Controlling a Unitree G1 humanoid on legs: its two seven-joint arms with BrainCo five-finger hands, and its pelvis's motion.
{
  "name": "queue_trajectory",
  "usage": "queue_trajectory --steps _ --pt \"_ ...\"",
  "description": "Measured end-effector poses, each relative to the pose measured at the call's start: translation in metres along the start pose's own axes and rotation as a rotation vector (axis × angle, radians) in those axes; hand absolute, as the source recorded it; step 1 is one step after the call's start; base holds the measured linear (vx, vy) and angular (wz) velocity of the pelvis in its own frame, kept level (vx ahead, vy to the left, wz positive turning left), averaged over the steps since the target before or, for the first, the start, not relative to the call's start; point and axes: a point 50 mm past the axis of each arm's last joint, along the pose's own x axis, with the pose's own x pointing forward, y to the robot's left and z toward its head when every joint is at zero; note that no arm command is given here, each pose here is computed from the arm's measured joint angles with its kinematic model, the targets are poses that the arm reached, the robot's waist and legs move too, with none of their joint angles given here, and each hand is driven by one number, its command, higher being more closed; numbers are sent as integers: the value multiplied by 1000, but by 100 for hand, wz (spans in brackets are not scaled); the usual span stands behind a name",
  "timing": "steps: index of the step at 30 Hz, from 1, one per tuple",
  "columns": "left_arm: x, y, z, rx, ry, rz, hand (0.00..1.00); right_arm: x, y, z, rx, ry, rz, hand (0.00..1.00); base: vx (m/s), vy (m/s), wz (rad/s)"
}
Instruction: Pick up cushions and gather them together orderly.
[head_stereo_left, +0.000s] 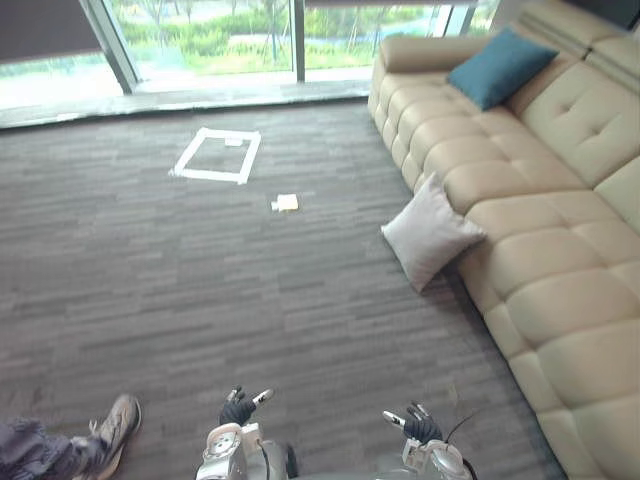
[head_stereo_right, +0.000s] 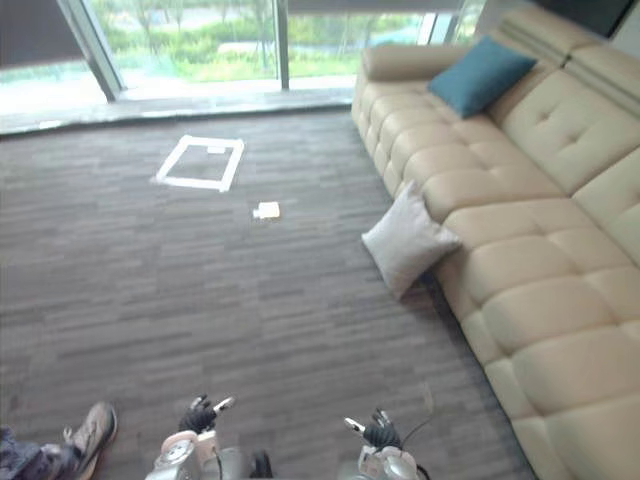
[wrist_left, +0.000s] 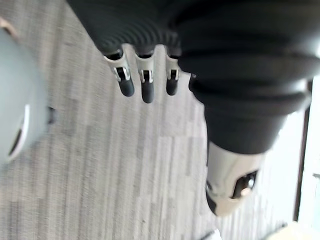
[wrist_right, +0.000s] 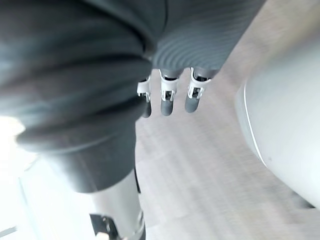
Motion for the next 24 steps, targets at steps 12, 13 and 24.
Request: queue_trajectory --steps 12,13,24 --pt "-3 -16 -9 -6 40 -54 0 1 -24 8 20 -17 -72 0 578 -149 31" --pt "-3 -14 -8 -20 34 -43 0 2 -20 9 15 -19 -61 0 343 -52 -39" --pt "-2 -7 5 -56 -36 -12 0 0 0 -7 3 40 -23 0 438 181 -87"
